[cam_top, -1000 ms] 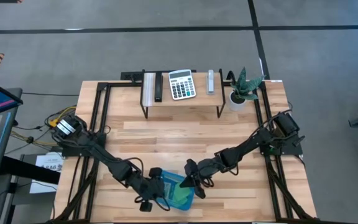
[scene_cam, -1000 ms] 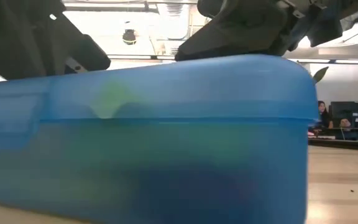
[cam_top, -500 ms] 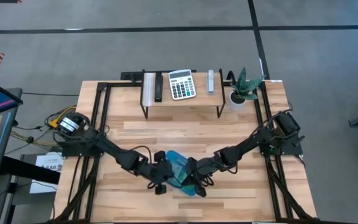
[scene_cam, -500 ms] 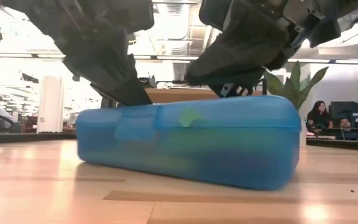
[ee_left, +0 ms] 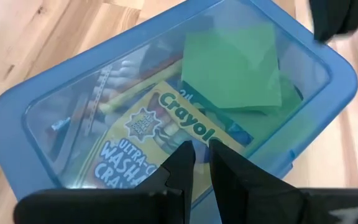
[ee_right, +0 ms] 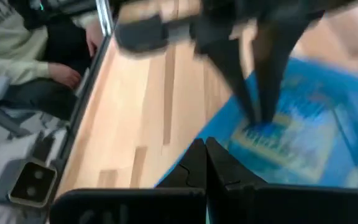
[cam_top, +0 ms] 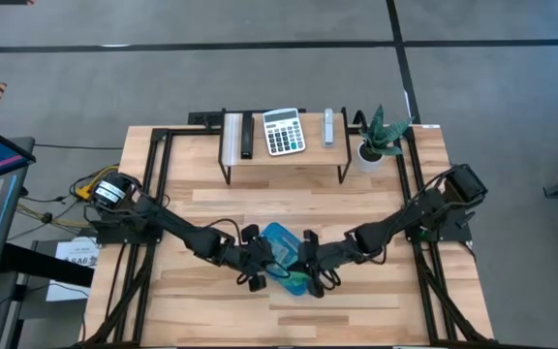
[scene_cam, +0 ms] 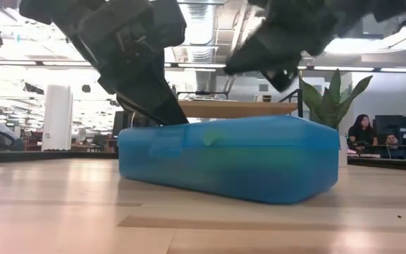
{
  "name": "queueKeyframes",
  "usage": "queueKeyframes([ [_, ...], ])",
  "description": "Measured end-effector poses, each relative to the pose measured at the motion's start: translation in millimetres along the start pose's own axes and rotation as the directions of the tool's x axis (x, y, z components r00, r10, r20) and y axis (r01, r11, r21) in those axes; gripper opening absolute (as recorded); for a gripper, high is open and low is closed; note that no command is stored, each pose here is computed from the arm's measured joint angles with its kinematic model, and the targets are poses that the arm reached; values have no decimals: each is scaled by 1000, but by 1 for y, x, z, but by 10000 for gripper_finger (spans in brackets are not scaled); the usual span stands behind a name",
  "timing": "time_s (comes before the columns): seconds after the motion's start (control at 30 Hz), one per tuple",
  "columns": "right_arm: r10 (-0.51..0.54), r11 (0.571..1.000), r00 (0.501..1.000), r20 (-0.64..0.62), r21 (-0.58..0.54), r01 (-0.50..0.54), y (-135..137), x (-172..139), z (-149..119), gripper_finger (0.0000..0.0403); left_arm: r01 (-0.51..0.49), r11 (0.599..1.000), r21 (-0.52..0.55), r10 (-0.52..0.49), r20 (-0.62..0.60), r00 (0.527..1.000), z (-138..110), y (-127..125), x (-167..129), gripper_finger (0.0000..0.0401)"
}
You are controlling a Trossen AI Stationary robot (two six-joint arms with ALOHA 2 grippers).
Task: Pack school essentials
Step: Close the supply box
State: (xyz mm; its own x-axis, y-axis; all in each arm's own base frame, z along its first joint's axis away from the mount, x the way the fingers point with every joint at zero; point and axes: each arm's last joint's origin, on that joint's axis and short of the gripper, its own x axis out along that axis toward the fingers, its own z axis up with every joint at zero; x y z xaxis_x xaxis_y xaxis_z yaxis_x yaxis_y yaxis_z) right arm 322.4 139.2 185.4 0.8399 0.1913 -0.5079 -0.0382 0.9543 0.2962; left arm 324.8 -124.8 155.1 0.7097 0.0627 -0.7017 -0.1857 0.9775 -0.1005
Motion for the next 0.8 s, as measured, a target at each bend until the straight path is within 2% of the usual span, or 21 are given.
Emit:
queueKeyframes([
  [0.3, -5, 998, 996, -91, 62, 10, 5, 28, -38, 3, -11, 1000, 8, 11, 2, 1000, 0, 1, 0, 43],
  [0.63, -95, 988, 971, -220, 96, 119, -10, 31, -49, 3, 17, 1000, -19, -17, -18, 1000, 0, 1, 0, 43],
  [0.8, -119, 985, 958, -261, 94, 148, -20, 26, -44, 3, 24, 999, -36, -25, -23, 999, 0, 1, 0, 43],
])
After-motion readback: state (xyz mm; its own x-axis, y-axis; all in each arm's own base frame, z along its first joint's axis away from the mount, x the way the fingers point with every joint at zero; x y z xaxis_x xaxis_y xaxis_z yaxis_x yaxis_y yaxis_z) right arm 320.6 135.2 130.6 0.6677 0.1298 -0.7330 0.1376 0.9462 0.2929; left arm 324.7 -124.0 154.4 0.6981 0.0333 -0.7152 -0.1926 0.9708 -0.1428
